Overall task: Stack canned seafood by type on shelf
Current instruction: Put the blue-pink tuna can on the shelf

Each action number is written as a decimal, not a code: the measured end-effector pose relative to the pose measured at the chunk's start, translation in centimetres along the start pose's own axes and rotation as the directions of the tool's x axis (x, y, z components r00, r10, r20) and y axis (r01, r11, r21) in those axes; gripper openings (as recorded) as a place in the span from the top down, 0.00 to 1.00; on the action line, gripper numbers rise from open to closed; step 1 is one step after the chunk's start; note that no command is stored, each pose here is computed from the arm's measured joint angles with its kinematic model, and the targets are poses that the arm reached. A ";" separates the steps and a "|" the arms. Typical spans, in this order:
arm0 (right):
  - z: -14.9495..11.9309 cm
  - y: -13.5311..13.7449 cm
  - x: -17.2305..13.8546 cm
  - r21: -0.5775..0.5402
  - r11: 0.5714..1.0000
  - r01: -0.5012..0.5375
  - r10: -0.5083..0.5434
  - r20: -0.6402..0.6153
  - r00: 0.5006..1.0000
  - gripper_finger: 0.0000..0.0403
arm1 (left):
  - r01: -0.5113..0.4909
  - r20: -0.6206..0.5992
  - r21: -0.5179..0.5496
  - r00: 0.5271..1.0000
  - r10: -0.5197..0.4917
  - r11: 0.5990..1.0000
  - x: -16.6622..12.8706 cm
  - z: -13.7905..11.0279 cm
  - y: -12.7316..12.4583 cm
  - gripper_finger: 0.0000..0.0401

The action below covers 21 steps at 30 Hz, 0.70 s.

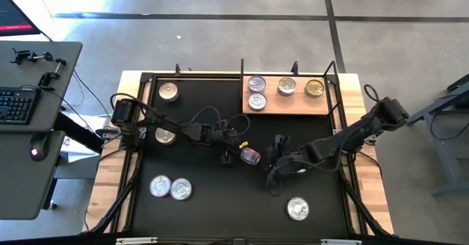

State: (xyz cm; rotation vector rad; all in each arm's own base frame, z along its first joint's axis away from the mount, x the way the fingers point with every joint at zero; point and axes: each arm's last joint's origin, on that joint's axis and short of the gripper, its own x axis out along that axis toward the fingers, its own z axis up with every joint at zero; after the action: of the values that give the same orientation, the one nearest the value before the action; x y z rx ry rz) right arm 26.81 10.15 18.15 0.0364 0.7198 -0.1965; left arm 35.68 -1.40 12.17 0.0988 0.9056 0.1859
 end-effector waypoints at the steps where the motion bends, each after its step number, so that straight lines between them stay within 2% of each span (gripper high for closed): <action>1: 0.0 -0.1 0.4 -0.004 1.000 0.005 -0.005 0.005 1.000 0.32 | 0.005 0.015 0.000 1.000 -0.005 1.000 0.0 0.1 -0.2 0.99; 7: 0.5 0.0 3.1 0.006 1.000 -0.009 0.008 0.085 0.996 0.31 | 0.037 0.119 0.003 0.992 -0.037 0.999 -0.4 1.1 -1.5 0.99; 10: 0.0 -0.2 4.3 0.006 1.000 0.013 -0.013 0.064 0.998 0.31 | 0.064 0.153 0.007 0.986 -0.065 0.998 -0.6 1.4 -2.0 0.99; 16: -0.6 -0.6 5.2 0.076 0.996 0.042 -0.045 0.032 0.998 0.31 | 0.081 0.197 0.016 0.977 -0.082 0.997 -0.9 1.7 -2.8 0.99; 19: -0.5 -0.6 5.1 0.081 0.996 0.044 -0.046 0.031 0.998 0.34 | 0.084 0.202 0.022 0.976 -0.087 0.996 -1.0 1.7 -3.0 0.99; 21: -0.6 -0.6 5.0 0.068 0.997 0.043 -0.044 0.019 0.999 0.40 | 0.080 0.189 0.025 0.979 -0.083 0.997 -0.9 1.6 -3.0 0.99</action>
State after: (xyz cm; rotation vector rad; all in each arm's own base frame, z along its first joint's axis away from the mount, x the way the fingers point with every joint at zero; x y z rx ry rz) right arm 29.96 8.77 14.39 0.0830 0.6934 -0.2624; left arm 36.75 -4.53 13.40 0.0934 0.7198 0.0905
